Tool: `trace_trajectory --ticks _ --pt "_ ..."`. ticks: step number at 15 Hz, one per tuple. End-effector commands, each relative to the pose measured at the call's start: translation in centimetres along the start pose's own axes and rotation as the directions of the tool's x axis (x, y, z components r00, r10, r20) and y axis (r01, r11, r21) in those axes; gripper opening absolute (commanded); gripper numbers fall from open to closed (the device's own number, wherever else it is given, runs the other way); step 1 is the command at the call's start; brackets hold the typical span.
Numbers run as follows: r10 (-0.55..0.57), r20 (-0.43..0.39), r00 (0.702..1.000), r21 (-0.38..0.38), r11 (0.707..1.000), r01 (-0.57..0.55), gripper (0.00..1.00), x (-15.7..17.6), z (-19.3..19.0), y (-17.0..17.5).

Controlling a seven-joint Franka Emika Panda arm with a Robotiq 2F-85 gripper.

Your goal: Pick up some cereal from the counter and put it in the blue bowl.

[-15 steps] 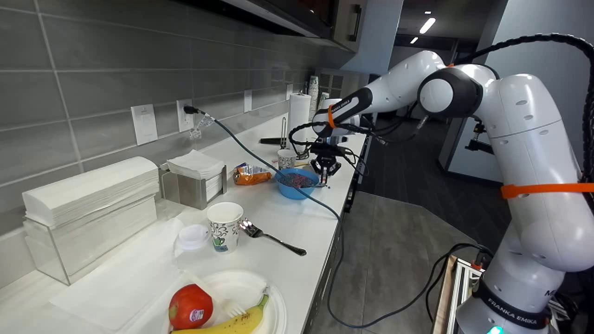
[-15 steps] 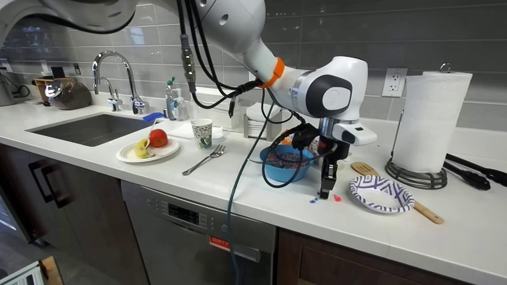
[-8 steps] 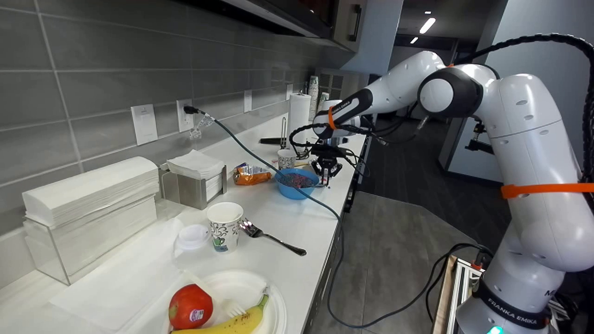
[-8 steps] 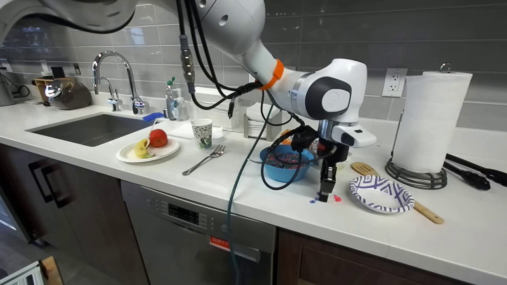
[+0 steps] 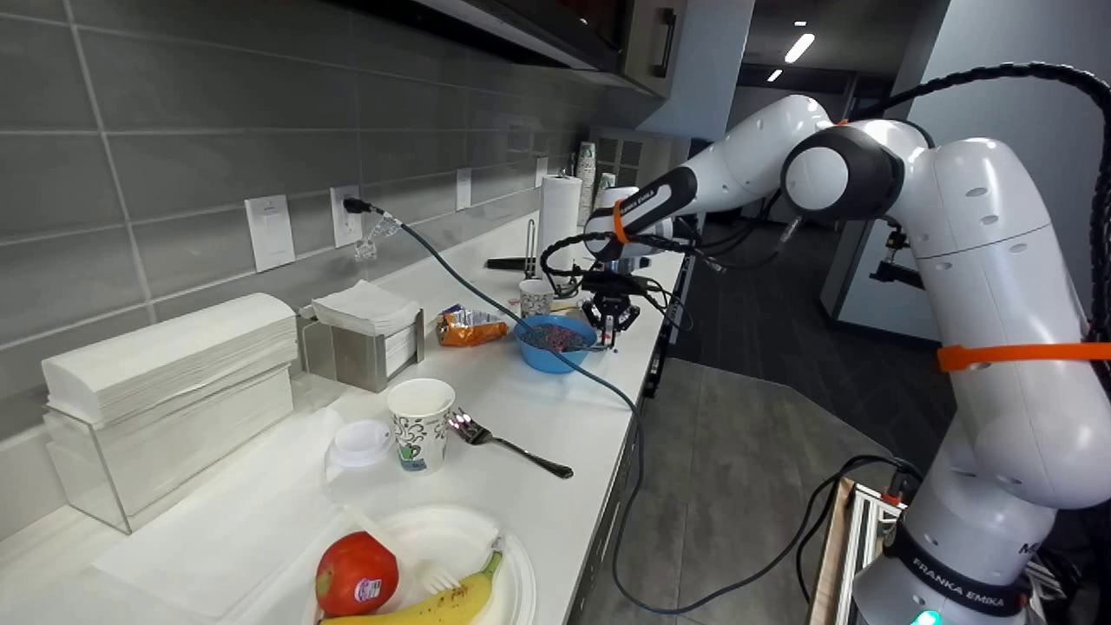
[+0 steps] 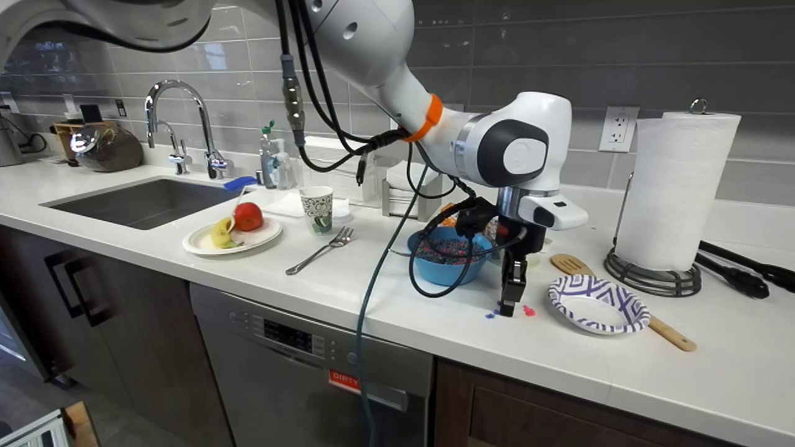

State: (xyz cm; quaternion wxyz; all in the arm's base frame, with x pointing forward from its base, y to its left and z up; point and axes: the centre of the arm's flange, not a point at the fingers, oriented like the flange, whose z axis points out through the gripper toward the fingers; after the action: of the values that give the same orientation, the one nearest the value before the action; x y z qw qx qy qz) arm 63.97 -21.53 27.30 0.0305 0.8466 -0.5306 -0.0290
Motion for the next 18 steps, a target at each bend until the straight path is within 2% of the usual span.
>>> trace_trajectory --ticks 1,5,7,9,10,12,13,17,18 --pt "-0.004 -0.001 1.0 -0.026 1.0 0.004 0.25 -1.3 1.0 0.6" --pt "0.0 -0.002 1.0 -0.01 1.0 0.0 0.22 -1.6 1.7 1.3" --pt "0.004 -0.004 1.0 0.018 1.0 -0.004 0.29 -1.7 1.7 1.7" --pt "0.007 -0.002 1.0 0.043 0.999 -0.006 0.3 -1.6 1.7 2.3" --pt "0.011 -0.003 1.0 0.051 0.999 -0.011 0.26 -1.6 1.7 2.6" --pt "0.016 -0.001 1.0 0.065 0.998 -0.016 0.26 -1.6 2.1 3.1" --pt "0.018 0.003 1.0 0.072 0.997 -0.018 0.23 -1.6 2.2 3.2" --pt "0.022 0.007 1.0 0.09 0.996 -0.022 0.0 -1.6 2.4 3.5" --pt "0.02 0.01 1.0 0.089 0.996 -0.021 0.0 -1.6 2.7 3.6"
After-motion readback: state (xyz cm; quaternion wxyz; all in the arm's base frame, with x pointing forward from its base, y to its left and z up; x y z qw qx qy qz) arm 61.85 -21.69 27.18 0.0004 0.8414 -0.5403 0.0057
